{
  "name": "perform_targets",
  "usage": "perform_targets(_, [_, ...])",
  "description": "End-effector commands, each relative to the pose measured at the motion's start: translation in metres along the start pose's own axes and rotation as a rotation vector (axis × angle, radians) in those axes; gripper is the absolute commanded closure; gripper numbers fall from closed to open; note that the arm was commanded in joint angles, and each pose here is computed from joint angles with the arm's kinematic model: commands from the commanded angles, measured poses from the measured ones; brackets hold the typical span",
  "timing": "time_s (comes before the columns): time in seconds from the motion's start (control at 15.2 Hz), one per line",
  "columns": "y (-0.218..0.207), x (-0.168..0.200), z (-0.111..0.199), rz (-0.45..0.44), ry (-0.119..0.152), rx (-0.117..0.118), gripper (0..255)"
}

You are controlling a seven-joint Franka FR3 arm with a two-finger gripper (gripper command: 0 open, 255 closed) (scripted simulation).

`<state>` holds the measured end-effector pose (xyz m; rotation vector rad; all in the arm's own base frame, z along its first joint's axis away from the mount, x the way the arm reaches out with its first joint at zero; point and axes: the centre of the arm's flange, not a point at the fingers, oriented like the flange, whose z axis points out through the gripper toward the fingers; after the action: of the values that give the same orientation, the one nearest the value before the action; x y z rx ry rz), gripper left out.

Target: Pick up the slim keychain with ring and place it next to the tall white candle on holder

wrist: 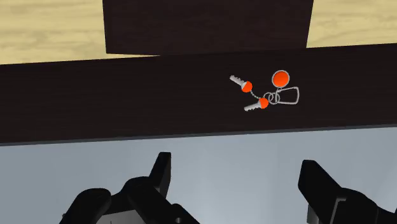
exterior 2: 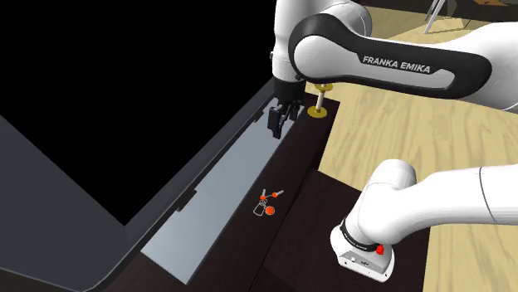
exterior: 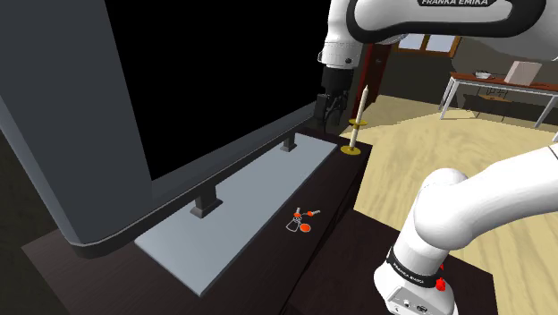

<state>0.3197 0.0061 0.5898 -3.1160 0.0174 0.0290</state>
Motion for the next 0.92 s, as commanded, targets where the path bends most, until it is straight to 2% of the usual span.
perform_targets(0.0, [0.000,0.000,0.000,0.000,0.000,0.000,0])
perform_targets(0.86, [-0.082,-0.032,0.149,0.108,0.013,-0.017,0])
